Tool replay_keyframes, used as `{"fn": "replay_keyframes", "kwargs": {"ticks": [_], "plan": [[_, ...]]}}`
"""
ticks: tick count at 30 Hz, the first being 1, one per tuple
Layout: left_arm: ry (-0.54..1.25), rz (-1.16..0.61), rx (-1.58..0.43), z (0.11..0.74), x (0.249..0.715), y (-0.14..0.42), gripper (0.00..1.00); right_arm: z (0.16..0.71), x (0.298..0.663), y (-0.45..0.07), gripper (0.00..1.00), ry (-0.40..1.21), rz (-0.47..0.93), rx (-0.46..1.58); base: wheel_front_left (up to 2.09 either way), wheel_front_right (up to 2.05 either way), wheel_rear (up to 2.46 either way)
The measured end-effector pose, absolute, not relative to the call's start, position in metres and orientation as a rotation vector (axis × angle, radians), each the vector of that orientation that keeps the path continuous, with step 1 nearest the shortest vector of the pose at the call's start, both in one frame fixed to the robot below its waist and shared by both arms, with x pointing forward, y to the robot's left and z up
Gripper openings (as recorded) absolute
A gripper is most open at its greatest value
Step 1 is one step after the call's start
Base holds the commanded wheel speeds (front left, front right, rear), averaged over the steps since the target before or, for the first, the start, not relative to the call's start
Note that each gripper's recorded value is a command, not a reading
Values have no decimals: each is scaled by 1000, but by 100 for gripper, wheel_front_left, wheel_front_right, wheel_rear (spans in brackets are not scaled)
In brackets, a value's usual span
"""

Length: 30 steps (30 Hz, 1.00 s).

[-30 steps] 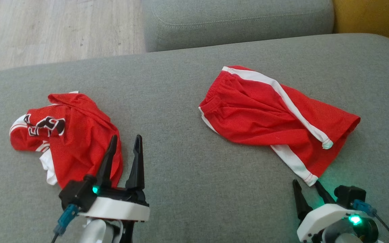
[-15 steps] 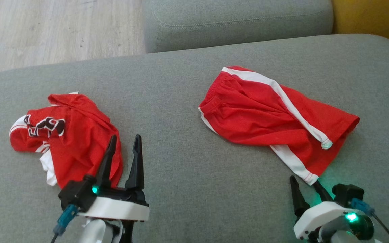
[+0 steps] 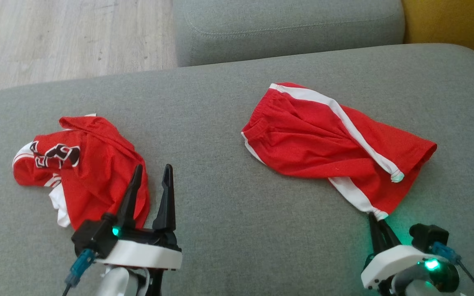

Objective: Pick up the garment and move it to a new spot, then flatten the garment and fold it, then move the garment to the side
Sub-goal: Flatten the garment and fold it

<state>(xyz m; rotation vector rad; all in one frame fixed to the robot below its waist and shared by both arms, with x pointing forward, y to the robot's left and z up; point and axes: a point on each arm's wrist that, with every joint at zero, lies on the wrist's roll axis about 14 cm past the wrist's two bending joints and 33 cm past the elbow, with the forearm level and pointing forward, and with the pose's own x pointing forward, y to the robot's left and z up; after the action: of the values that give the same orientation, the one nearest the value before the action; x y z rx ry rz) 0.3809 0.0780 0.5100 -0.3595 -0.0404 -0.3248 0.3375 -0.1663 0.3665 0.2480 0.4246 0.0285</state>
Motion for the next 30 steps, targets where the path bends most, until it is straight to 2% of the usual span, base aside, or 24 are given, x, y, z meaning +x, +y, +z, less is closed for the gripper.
{"fn": "replay_keyframes", "kwargs": {"ticks": [7,18,24,30], "plan": [[-39,-324,-361,509,382,78,100,377,347,-180,0,374,-3,225,0,0,0],[-13,-393,-328,502,389,55,100,401,348,-235,0,304,-131,108,0,0,0],[12,-526,-299,500,401,14,100,400,342,-255,0,365,-173,45,0,0,0],[176,-719,-185,468,400,-40,100,401,343,-259,0,385,-180,21,0,0,0]]}}
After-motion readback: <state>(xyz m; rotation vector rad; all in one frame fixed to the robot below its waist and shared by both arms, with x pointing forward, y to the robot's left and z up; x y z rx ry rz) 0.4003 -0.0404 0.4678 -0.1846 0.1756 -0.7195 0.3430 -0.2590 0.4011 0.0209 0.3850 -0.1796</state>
